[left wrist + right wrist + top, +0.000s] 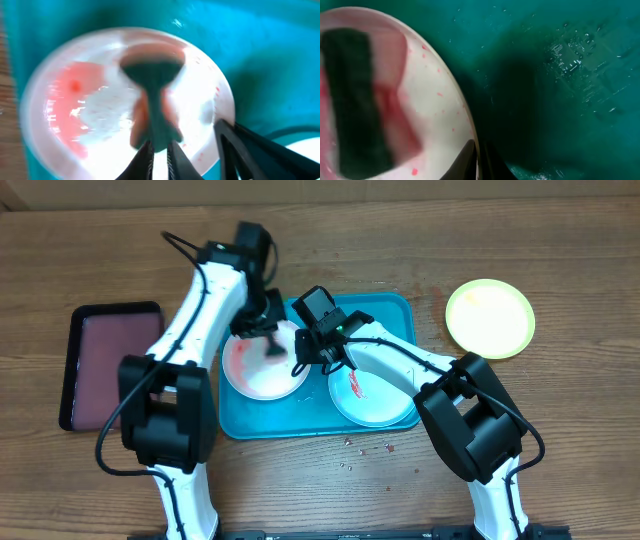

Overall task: Clean dirty plates on tray and stack at the side
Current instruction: 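Scrub the white plate with the sponge while the right gripper holds it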

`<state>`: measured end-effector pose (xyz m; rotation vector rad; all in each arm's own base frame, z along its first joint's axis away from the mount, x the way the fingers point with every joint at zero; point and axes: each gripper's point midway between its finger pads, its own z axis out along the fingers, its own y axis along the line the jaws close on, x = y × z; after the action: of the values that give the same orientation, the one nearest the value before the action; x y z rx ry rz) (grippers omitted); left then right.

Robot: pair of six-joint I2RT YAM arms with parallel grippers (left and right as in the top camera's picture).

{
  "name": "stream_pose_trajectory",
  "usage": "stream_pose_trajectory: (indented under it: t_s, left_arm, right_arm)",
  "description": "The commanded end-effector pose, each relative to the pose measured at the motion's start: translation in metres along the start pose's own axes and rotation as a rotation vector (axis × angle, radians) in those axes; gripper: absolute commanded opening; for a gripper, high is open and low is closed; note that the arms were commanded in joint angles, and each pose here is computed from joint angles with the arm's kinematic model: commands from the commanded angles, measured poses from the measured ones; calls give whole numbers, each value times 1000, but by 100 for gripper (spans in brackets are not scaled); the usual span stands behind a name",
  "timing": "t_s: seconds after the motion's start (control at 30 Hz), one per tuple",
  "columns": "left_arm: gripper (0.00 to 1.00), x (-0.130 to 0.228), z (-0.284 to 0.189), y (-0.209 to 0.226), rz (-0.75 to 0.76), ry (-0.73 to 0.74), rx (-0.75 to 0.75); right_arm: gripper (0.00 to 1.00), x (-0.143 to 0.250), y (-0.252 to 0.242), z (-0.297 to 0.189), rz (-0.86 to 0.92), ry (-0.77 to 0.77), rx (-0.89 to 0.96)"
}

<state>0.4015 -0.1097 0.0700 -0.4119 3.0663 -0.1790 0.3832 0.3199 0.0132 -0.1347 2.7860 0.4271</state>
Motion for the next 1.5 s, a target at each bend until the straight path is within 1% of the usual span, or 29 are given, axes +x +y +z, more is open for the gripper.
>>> stream_pose_trajectory:
  t_s: [0.0, 0.07, 0.13, 0.17, 0.2, 0.3, 0.37, 0.43, 0.5, 0.57, 0.73, 0.83, 0.9, 0.97, 1.0, 1.03, 1.1, 1.23, 1.37, 1.4, 1.47]
  left_arm:
    - [9, 10, 11, 6, -17, 35, 6]
    - [10, 14, 18, 12, -28, 49, -2]
    - [21, 16, 21, 16, -31, 57, -9]
    - [31, 17, 24, 19, -33, 57, -23]
    - [35, 17, 25, 22, -33, 53, -39]
    - [36, 12, 26, 29, -31, 27, -74]
    - [41, 8, 26, 27, -30, 7, -69]
    - [40, 4, 26, 25, -35, -7, -61]
    - [34, 1, 26, 23, -58, -18, -49]
    - [31, 0, 27, 21, -85, -22, -38]
    - [30, -1, 32, 17, -101, -31, -18]
    - [30, 5, 43, 8, -98, -3, 38]
    - [28, 8, 48, 5, -98, 12, 60]
    - [22, 8, 50, 6, -98, 9, 57]
    - [14, 7, 50, 6, -97, 5, 57]
    - [4, 5, 49, 6, -91, 1, 59]
    - [4, 3, 49, 9, -97, -5, 54]
    - [4, -1, 48, 33, -115, -29, -46]
    - [4, 2, 43, 77, -145, -32, -229]
    - [4, 4, 37, 100, -156, -33, -323]
    - [4, 5, 30, 124, -169, -35, -417]
  right_arm:
    - [8, -5, -1, -2, -3, -16, 10]
    - [8, -5, -1, -2, -3, -16, 11]
    - [8, -5, -1, -2, -3, -17, 10]
    - [8, -5, -1, -2, -4, -17, 10]
    - [8, -5, -1, -2, -4, -18, 10]
    - [8, -5, 0, -2, -4, -19, 8]
    - [8, -5, 0, -2, -4, -19, 8]
    - [8, -6, 0, -2, -4, -20, 8]
    - [8, -6, 0, -2, -4, -20, 8]
    - [8, -6, 0, -2, -4, -20, 8]
    - [8, -6, 0, -2, -4, -20, 8]
    - [8, -6, 0, -2, -4, -20, 8]
    - [8, -6, 0, -2, -4, -20, 8]
    - [8, -5, 0, -2, -4, -19, 8]
    - [8, -6, 0, -2, -4, -20, 8]
    - [8, -5, 0, -2, -4, -19, 8]
    - [8, -6, 0, -2, -4, -20, 8]
    - [8, -5, 0, -2, -4, -19, 8]
    - [8, -5, 0, -2, -4, -19, 8]
    - [8, -5, 0, -2, -4, -19, 8]
    - [8, -6, 0, -2, -4, -20, 8]
